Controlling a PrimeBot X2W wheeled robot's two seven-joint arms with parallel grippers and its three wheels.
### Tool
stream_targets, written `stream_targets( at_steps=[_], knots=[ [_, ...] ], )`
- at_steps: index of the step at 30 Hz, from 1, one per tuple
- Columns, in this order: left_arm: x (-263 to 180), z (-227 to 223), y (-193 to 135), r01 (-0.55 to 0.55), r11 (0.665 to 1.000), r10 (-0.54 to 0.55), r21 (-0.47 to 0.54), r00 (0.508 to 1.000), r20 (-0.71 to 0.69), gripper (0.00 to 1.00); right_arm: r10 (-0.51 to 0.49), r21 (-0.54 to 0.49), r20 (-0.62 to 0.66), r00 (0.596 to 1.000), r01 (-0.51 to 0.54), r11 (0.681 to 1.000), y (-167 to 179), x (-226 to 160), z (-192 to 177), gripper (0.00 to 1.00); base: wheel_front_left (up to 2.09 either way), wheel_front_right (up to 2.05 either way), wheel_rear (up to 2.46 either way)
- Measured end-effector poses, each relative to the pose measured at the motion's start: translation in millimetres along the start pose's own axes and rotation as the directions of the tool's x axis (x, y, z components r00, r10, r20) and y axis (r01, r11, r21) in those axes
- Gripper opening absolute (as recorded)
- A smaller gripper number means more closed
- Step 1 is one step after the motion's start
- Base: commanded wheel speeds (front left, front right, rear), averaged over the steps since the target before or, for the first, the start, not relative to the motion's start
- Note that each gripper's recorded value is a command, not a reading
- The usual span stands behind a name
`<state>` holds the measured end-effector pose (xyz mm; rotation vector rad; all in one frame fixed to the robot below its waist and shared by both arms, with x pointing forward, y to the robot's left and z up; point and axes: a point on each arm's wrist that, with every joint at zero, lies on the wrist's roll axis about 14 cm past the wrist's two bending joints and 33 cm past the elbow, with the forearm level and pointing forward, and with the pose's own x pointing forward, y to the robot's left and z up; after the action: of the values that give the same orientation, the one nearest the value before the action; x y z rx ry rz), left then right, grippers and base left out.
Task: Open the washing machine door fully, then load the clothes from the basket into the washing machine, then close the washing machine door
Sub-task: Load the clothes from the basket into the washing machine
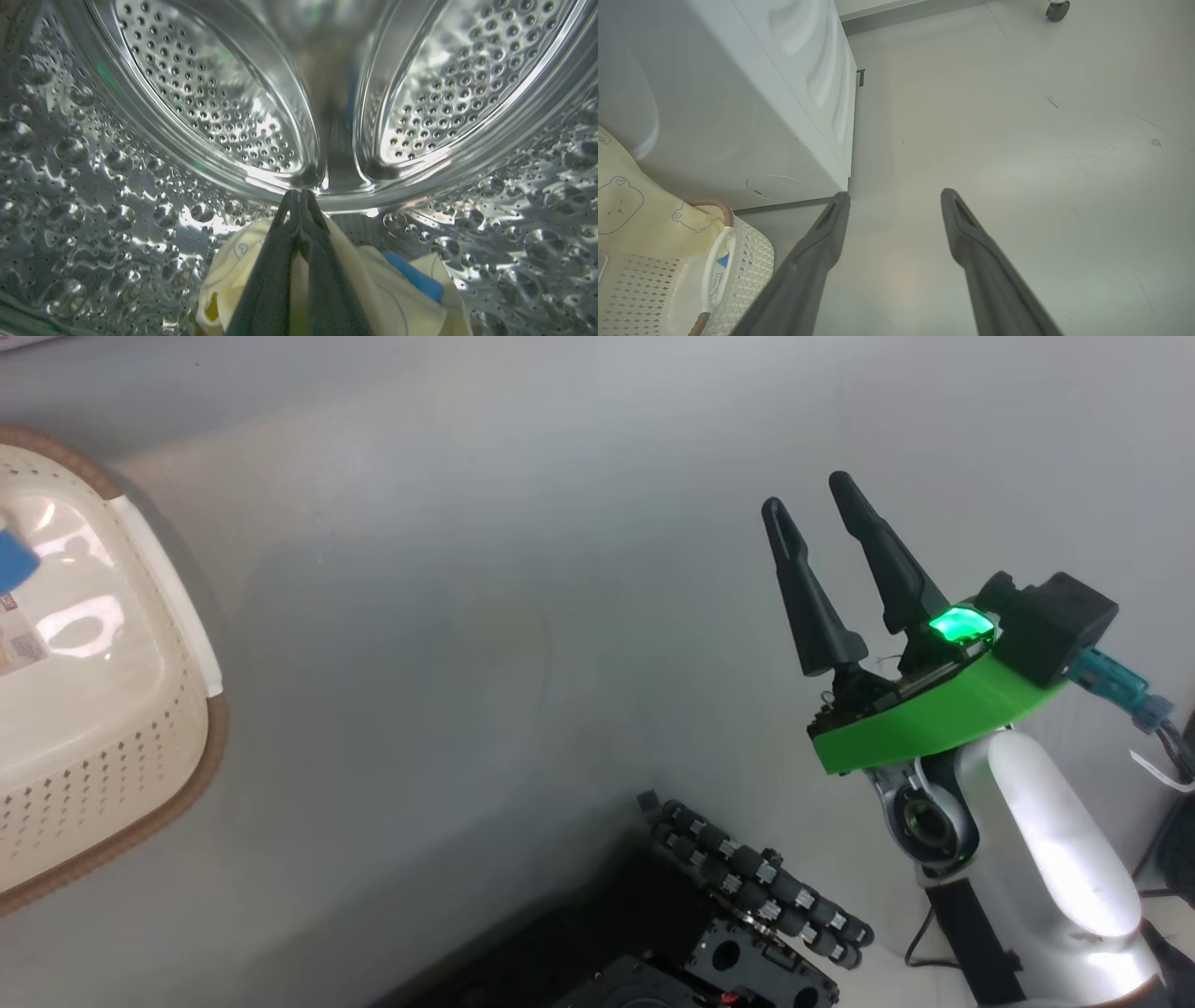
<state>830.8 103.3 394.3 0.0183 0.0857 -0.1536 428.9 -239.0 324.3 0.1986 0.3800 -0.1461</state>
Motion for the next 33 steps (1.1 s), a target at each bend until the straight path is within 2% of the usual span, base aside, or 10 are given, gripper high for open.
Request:
stream_targets(
  at_steps=[4, 9, 14, 15, 16, 17, 18, 27, 33],
  knots=[
    [6, 16, 6, -0.032, 0.999, 0.032, -0.009, 0.995, 0.094, 0.0, -0.008, -0.001, -0.01, 1.0, 0.008, 1.0, -2, 0, -3, 1.0, 0.0, 0.0, 0.0],
    [10, -4, 13, -0.051, 0.993, 0.05, -0.104, 0.999, -0.004, 0.0, -0.005, 0.005, -0.018, 1.0, 0.005, 1.0, -1, 2, -7, 1.0, 0.0, 0.0, 0.0],
    [9, -18, 6, -0.037, 0.992, 0.028, -0.123, 0.997, -0.069, 0.0, 0.008, 0.008, -0.017, 1.0, -0.008, 1.0, 2, 6, -8, 1.0, 0.0, 0.0, 0.0],
    [9, -21, 6, -0.037, 0.991, 0.026, -0.128, 0.996, -0.085, 0.2, 0.012, 0.008, -0.015, 1.0, -0.012, 1.0, 3, 8, -8, 1.0, 0.0, 0.0, 0.0],
    [8, -22, 4, -0.03, 0.991, 0.018, -0.133, 0.996, -0.09, 0.63, 0.016, 0.008, -0.013, 1.0, -0.016, 1.0, 4, 9, -7, 1.0, 0.0, 0.0, 0.0],
    [7, -21, 3, -0.027, 0.99, 0.014, -0.138, 0.996, -0.092, 0.94, 0.019, 0.008, -0.011, 1.0, -0.019, 1.0, 5, 10, -7, 1.0, 0.0, 0.0, 0.0],
    [7, -22, 3, -0.026, 0.99, 0.013, -0.139, 0.995, -0.095, 1.0, 0.02, 0.01, -0.011, 1.0, -0.02, 1.0, 5, 10, -8, 1.0, 0.0, 0.0, 0.0],
    [-9, -37, -1, -0.02, 0.992, 0.001, -0.128, 0.989, -0.148, 1.0, 0.03, 0.005, 0.001, 1.0, -0.03, 1.0, 8, 14, -5, 1.0, 0.0, 0.0, 0.0],
    [-22, -25, 1, -0.027, 0.994, 0.014, -0.108, 0.993, -0.12, 1.0, 0.045, -0.002, 0.02, 0.999, -0.045, 0.999, 13, 17, 1, 1.0, 0.0, 0.0, 0.0]
  ],
)
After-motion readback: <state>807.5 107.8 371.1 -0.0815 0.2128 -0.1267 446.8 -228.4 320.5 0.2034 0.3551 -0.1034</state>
